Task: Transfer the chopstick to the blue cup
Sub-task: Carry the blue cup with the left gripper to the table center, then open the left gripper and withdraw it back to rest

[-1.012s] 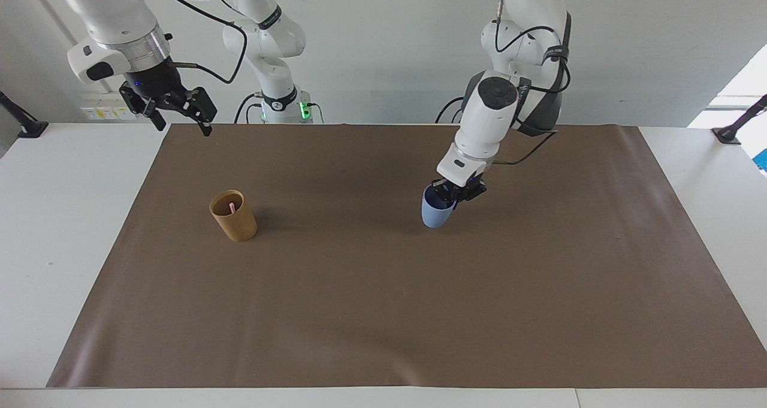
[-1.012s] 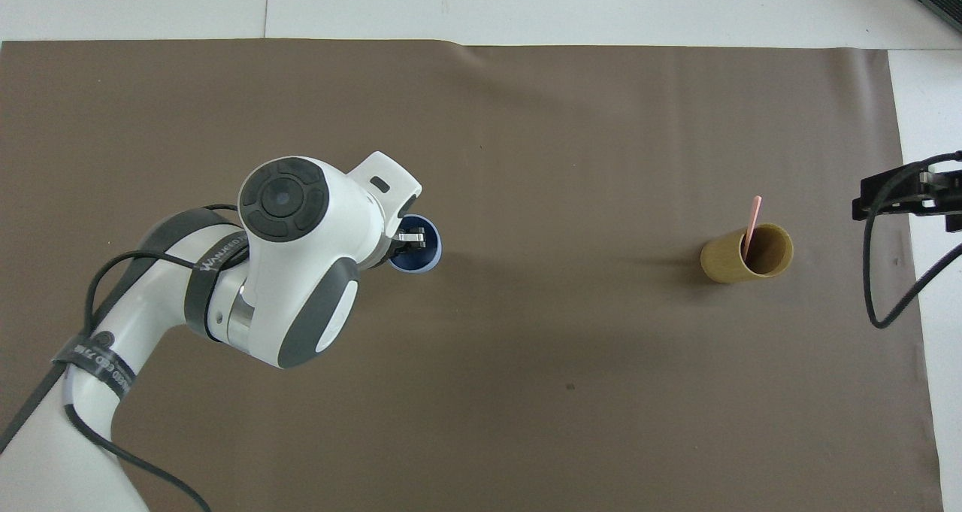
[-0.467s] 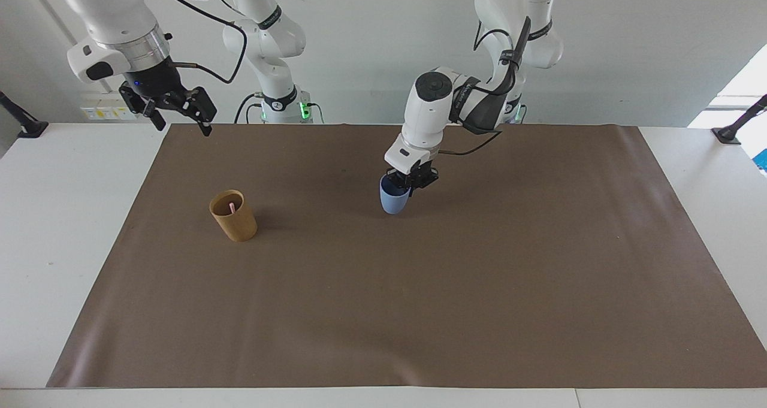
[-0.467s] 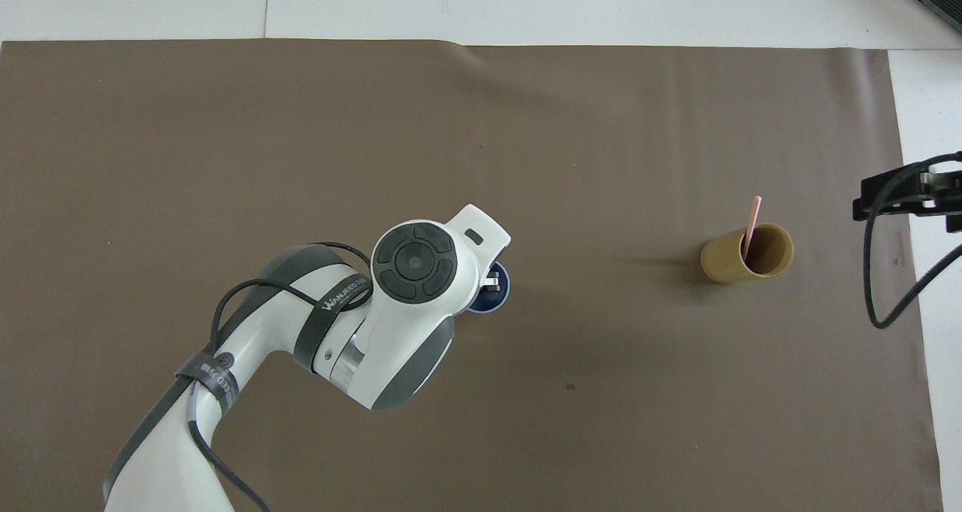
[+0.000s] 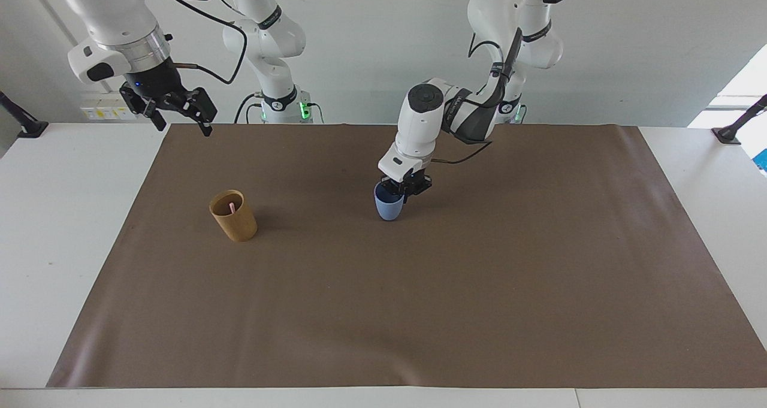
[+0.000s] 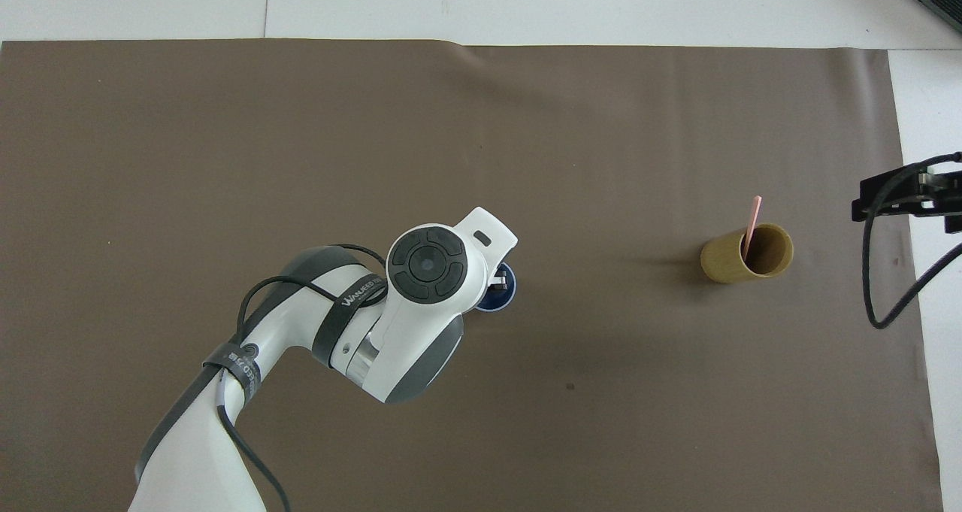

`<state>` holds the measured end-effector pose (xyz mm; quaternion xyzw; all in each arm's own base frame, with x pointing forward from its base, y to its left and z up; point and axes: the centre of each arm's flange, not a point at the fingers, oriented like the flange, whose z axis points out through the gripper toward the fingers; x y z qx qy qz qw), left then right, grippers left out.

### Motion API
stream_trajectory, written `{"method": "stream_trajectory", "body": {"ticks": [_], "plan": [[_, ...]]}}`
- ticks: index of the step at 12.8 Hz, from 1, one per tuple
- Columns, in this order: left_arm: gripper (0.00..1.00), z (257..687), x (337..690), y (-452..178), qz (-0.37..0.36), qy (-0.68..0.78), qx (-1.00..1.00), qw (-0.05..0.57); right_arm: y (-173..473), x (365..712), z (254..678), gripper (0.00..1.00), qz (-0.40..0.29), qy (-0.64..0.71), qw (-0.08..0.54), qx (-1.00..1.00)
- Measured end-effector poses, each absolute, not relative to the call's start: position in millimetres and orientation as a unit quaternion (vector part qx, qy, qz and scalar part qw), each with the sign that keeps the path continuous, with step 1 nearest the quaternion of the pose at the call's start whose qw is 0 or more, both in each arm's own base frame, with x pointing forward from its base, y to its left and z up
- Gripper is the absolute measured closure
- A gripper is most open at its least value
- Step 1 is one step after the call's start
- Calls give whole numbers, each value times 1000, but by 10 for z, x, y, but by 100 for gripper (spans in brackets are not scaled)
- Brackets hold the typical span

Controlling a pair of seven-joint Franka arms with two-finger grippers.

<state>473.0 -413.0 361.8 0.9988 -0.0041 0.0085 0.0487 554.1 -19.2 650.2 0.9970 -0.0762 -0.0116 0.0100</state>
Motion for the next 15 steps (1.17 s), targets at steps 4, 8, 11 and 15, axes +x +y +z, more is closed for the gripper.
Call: {"method": "stream_trajectory", "body": {"ticks": [4,8,11,15], "plan": [[29,3890,4795,-4110,24,-1,998,60,-192,5540,6500,0,-12,-76,10,997],[0,4566,4729,-3714,9,0,999,43,-192,5534,6495,0,-13,-76,10,997],[0,5030,4981,-2902,13,-20,999,40,-190,5515,6491,0,-14,-76,10,997],[0,5374,5285,-1847,33,-51,997,40,-175,5510,6477,0,-16,-76,4,997]]}}
